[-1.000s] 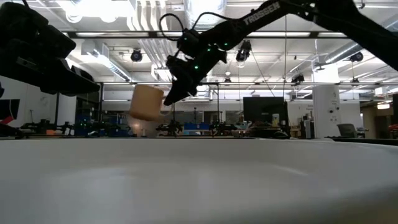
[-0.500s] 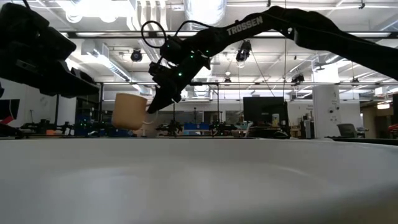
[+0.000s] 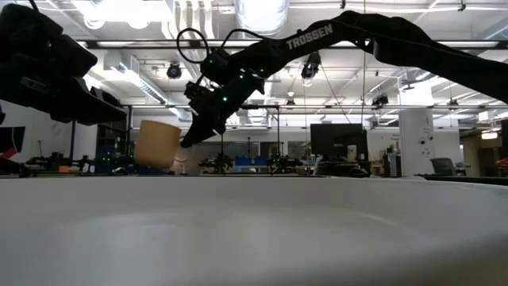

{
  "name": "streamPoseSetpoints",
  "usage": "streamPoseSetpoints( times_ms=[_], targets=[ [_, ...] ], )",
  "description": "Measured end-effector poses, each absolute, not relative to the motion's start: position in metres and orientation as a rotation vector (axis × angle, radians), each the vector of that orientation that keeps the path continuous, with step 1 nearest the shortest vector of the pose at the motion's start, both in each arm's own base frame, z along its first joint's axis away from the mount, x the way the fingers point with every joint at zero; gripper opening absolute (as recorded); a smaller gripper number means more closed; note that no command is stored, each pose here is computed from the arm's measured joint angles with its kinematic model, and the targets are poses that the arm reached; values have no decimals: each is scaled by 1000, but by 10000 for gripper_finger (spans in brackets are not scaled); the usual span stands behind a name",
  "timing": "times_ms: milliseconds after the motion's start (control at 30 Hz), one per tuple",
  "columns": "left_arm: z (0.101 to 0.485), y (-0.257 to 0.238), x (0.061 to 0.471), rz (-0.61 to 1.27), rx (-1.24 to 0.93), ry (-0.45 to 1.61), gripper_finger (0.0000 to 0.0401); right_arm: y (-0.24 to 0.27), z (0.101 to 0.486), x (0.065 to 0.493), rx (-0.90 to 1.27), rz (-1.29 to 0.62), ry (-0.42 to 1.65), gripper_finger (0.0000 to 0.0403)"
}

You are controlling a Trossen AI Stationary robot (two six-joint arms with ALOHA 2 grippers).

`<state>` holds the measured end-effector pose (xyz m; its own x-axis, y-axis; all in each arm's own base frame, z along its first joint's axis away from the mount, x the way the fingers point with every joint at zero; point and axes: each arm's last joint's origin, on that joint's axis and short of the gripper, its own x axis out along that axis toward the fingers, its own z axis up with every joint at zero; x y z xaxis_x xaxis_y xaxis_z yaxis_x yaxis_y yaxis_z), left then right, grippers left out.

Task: Set up tray
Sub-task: Put the yellow mug on the top left of the black tray

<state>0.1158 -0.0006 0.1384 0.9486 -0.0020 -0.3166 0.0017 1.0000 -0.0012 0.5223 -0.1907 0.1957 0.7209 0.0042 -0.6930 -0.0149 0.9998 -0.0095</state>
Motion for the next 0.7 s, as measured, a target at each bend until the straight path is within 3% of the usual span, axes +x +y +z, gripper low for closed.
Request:
streamPoseSetpoints(
  times_ms=[700],
  targets=[
    [138, -1, 116, -3, -1, 322, 0, -192, 193, 524, 8, -7, 738, 58]
  ],
)
